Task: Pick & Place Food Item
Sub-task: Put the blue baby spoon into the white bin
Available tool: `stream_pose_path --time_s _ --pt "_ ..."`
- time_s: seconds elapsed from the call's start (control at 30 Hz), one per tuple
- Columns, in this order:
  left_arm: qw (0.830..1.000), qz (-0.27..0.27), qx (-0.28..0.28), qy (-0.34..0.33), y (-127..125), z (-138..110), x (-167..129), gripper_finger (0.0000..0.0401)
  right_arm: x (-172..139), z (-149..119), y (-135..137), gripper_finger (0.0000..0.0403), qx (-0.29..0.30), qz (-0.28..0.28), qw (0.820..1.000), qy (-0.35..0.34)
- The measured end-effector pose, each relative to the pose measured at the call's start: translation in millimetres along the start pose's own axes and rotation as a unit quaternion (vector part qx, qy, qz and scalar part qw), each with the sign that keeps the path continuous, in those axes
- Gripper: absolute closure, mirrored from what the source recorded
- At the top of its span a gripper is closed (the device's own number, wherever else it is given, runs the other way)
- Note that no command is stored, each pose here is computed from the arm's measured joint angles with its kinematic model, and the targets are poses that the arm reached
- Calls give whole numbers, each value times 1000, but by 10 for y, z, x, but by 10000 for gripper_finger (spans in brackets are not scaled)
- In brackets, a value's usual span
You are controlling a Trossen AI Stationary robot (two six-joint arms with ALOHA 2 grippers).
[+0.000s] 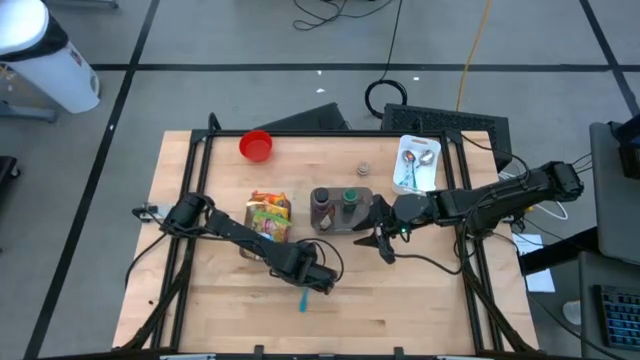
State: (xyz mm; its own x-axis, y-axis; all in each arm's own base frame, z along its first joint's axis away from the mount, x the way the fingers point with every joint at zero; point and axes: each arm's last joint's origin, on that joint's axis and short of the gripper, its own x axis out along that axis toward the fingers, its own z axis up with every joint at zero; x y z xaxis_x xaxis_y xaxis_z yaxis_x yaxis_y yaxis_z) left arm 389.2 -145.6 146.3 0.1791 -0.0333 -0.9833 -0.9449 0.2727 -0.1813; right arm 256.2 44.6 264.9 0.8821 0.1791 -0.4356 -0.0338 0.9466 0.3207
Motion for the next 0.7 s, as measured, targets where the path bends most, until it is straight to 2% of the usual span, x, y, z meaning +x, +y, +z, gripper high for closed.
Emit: stream_pose_path --time_s 0.37,0.43,0.53,0.7 --pt "1000 7 3 4 10 5 16 229 0 1 -2 222 1 -2 1000 -1" --pt "1000 9 8 4 6 6 -52 229 0 1 -2 222 2 -2 1000 -1" --pt "999 43 28 -8 8 16 -96 229 0 1 -2 222 1 -2 1000 -1" --pt "999 -19 25 -15 -176 18 -307 229 0 1 -1 222 1 -1 1000 -1"
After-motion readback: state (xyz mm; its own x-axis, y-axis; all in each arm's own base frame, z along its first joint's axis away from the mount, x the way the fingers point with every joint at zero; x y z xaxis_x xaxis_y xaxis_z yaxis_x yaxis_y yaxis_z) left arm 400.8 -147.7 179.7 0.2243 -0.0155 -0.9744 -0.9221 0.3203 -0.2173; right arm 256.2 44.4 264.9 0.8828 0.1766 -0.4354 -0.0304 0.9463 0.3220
